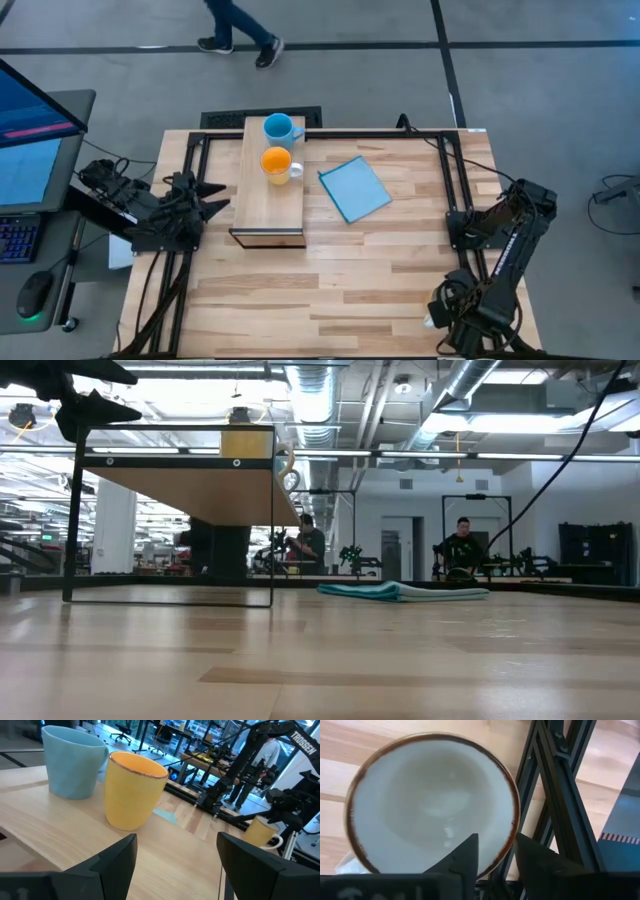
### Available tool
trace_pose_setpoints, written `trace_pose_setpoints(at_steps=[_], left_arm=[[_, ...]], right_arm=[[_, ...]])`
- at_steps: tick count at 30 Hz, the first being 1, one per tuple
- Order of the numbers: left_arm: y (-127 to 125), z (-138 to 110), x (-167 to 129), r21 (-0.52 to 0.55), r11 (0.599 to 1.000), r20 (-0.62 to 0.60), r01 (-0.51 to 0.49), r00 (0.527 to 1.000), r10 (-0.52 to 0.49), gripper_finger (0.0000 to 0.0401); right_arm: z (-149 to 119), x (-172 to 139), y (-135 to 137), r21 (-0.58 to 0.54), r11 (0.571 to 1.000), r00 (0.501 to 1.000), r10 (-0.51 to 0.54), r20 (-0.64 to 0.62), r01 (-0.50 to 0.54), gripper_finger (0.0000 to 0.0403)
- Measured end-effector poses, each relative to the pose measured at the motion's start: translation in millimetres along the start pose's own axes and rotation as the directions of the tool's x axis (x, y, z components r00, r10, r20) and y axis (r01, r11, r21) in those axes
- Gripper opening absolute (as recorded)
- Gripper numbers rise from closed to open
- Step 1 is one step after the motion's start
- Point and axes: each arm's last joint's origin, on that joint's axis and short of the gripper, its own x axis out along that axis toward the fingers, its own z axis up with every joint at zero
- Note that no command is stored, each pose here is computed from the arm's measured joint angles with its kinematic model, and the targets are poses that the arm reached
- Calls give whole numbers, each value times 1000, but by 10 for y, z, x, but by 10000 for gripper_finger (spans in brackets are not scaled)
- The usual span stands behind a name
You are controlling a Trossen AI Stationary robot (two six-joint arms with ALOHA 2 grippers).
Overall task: Stack small to large cups/mugs on shelf
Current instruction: Put the yellow and white mug on the shelf
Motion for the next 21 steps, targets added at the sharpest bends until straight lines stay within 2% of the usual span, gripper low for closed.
trace_pose_setpoints(at_steps=[6,10,16,21], left_arm=[[12,-14,0,16,1000,-7,-12,1000,13,265],[13,-15,0,18,1000,-8,-13,1000,13,265],[13,-15,0,13,1000,-8,-13,1000,13,265],[13,-14,0,13,1000,-6,-15,1000,15,265]], right_arm=[[9,87,6,0,1000,1000,-17,-15,17,115],[17,197,29,-1,1000,999,-13,-34,13,112],[41,203,40,6,1000,999,-19,-26,20,107],[72,216,42,-17,1000,1000,-23,-21,23,65]])
